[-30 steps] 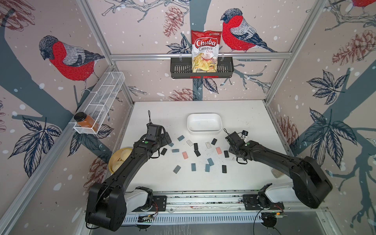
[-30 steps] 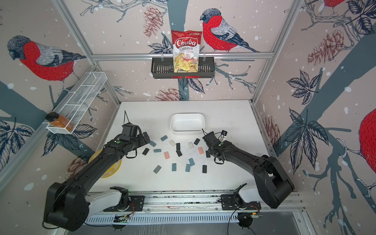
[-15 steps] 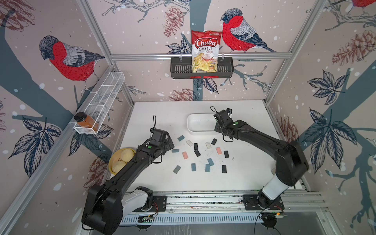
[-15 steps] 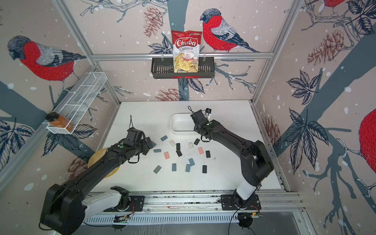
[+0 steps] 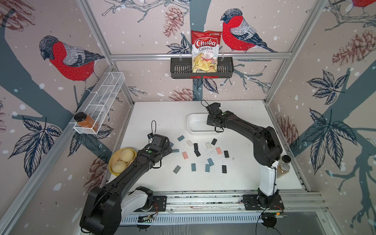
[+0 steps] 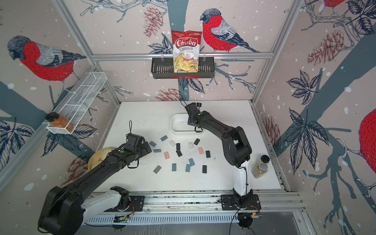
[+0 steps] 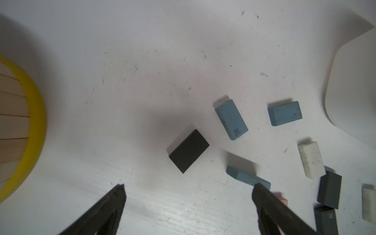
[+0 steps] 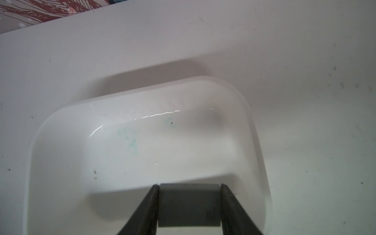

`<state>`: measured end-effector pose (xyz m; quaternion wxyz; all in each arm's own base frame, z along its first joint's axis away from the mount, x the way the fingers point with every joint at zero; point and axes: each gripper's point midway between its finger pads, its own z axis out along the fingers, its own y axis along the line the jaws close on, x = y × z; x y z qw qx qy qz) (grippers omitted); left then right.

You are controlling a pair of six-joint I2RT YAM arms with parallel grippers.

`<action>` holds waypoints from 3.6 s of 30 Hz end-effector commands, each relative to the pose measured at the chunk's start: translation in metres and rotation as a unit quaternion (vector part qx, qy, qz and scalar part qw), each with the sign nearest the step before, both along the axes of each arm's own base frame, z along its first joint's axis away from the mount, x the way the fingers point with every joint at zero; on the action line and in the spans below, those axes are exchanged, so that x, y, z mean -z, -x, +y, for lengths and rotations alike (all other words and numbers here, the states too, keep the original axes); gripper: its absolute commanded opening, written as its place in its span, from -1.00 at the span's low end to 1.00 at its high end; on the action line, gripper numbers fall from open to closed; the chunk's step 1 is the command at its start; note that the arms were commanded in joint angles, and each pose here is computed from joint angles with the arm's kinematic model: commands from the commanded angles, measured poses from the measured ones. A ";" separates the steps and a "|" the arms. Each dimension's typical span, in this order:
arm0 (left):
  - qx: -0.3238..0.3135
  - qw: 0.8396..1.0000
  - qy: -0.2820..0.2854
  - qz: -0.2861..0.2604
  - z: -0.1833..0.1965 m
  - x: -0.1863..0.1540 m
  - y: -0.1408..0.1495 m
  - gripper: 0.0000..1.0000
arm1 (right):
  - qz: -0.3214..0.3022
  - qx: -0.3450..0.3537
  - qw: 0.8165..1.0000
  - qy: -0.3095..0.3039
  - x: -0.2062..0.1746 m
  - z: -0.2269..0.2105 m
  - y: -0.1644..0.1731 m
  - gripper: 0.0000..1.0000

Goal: Put the eraser in the storage box
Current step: Place the eraser in the storage box, then pick up the eraser from the center of the board.

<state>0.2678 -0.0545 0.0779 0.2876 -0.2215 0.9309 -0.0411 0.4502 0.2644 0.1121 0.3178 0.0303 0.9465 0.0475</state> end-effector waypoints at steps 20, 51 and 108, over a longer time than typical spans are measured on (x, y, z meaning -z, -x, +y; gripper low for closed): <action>0.050 0.999 0.001 0.002 -0.041 0.012 -0.012 0.94 | -0.119 -0.037 0.992 -0.014 -0.087 -0.011 0.050 0.98; 0.120 0.993 -0.021 0.001 -0.093 0.024 -0.019 0.64 | -0.234 -0.044 0.963 -0.127 -0.143 -0.085 0.161 1.00; 0.103 0.986 -0.113 0.060 -0.076 0.065 -0.028 -0.13 | -0.227 -0.044 0.962 -0.144 -0.137 -0.082 0.172 1.00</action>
